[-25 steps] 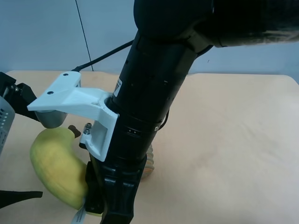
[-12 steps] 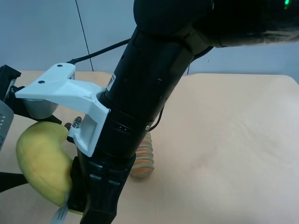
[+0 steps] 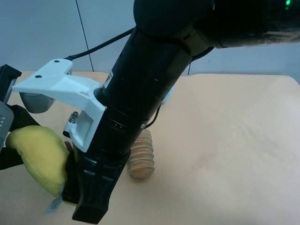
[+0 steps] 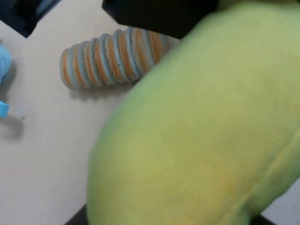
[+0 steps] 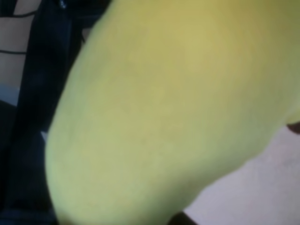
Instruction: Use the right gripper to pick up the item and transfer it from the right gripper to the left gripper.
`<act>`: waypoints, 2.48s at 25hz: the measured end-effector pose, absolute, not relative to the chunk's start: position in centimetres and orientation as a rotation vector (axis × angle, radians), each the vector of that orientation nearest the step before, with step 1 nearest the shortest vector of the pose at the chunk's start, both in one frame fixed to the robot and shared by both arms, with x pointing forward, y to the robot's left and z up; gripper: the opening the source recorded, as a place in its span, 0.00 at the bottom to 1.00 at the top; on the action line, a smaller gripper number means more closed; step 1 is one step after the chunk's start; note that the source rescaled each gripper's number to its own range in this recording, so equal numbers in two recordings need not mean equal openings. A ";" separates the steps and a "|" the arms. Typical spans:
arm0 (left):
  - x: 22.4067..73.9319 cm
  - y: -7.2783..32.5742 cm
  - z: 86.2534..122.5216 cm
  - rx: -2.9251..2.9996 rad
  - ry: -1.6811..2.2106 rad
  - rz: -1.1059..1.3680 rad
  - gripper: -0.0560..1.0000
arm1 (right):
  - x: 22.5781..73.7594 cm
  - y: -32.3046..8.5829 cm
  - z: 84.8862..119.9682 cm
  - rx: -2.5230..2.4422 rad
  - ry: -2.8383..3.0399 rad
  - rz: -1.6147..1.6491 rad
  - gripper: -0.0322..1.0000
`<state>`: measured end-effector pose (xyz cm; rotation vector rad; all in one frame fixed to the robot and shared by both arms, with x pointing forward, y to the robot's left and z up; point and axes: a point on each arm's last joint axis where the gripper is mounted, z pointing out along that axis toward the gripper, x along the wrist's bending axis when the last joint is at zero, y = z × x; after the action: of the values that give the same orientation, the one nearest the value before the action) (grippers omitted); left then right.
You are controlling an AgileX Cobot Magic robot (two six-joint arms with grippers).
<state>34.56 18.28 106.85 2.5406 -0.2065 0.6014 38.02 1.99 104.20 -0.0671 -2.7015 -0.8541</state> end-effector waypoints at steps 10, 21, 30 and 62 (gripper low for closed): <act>34.5 18.2 106.9 2.532 -0.200 0.596 0.05 | 39.0 1.6 103.7 -0.199 -2.808 -0.793 0.91; 34.5 18.2 106.9 2.530 -0.198 0.593 0.05 | 37.7 -1.8 108.3 -0.249 -2.894 -0.802 1.00; 34.5 18.2 106.9 2.530 -0.198 0.593 0.05 | 36.4 -7.5 112.2 -0.467 -3.069 -0.613 1.00; 34.5 18.2 106.9 2.529 -0.176 0.582 0.05 | 25.0 -27.0 105.0 -0.684 -3.004 -1.329 1.00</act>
<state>34.50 18.19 106.88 2.5293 -0.1758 0.5822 25.04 -26.96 105.02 -0.6836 -3.0040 -1.3293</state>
